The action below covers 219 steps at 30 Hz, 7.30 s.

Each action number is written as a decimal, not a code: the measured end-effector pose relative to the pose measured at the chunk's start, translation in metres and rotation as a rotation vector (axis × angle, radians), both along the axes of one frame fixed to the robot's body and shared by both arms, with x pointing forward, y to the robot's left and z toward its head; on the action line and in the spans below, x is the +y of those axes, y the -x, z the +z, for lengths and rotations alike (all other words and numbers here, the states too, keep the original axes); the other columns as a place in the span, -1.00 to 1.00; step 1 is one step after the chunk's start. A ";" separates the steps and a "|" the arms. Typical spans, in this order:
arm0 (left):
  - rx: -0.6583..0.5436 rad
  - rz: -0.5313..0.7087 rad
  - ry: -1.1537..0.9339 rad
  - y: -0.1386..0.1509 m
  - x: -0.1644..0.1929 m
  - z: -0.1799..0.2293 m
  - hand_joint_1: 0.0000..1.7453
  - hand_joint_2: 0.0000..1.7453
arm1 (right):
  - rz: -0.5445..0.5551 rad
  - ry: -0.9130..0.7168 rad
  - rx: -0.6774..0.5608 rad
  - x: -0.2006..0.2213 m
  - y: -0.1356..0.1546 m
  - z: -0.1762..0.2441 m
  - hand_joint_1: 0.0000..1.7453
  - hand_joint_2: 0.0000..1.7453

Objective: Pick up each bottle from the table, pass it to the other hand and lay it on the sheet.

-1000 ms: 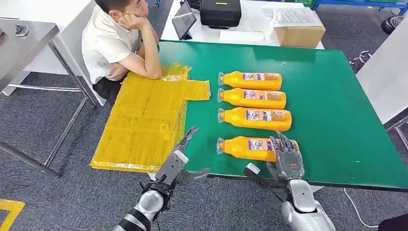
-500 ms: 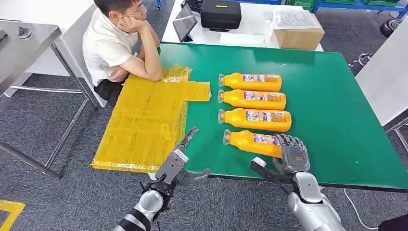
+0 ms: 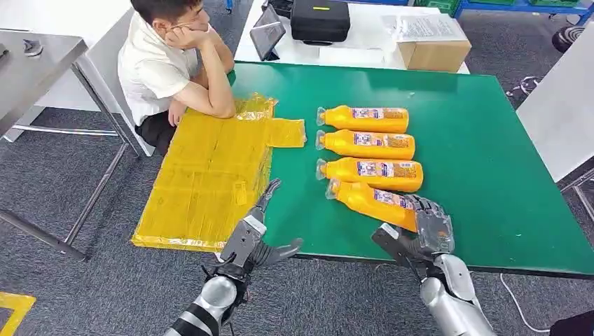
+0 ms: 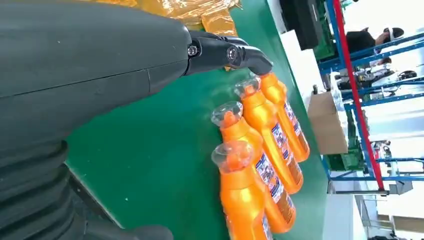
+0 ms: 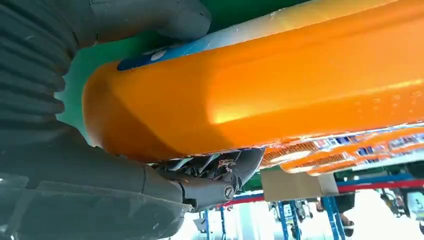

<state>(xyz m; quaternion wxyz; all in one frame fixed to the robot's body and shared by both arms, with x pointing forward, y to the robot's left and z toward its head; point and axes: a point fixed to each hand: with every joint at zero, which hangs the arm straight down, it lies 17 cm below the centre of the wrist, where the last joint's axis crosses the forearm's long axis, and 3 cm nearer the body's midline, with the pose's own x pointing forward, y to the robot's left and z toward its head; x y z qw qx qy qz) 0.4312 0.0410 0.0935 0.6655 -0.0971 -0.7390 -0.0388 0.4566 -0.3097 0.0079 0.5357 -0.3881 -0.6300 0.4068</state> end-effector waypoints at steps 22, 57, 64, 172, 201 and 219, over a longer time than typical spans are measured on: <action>0.317 0.024 0.552 0.035 0.021 -0.056 -1.00 1.00 | 0.103 -0.368 -0.249 0.076 0.041 0.074 0.90 1.00; 0.059 -0.158 0.741 0.032 -0.001 0.055 -1.00 1.00 | 0.396 -0.683 -0.278 0.209 0.081 0.129 0.78 1.00; 0.017 -0.218 0.808 0.036 -0.008 0.081 -1.00 1.00 | 0.412 -0.713 -0.259 0.220 0.079 0.128 0.82 1.00; -0.119 0.149 -0.910 -0.066 0.142 -0.037 0.98 1.00 | -0.063 -0.898 -0.701 0.097 0.114 0.216 -1.00 1.00; 0.022 -0.170 -0.828 -0.072 0.092 -0.065 -1.00 1.00 | -0.019 -0.883 -0.640 0.105 0.106 0.197 -1.00 1.00; -0.084 -0.175 -0.726 -0.062 0.070 -0.050 -1.00 1.00 | -0.024 -0.848 -0.617 0.103 0.103 0.186 -1.00 1.00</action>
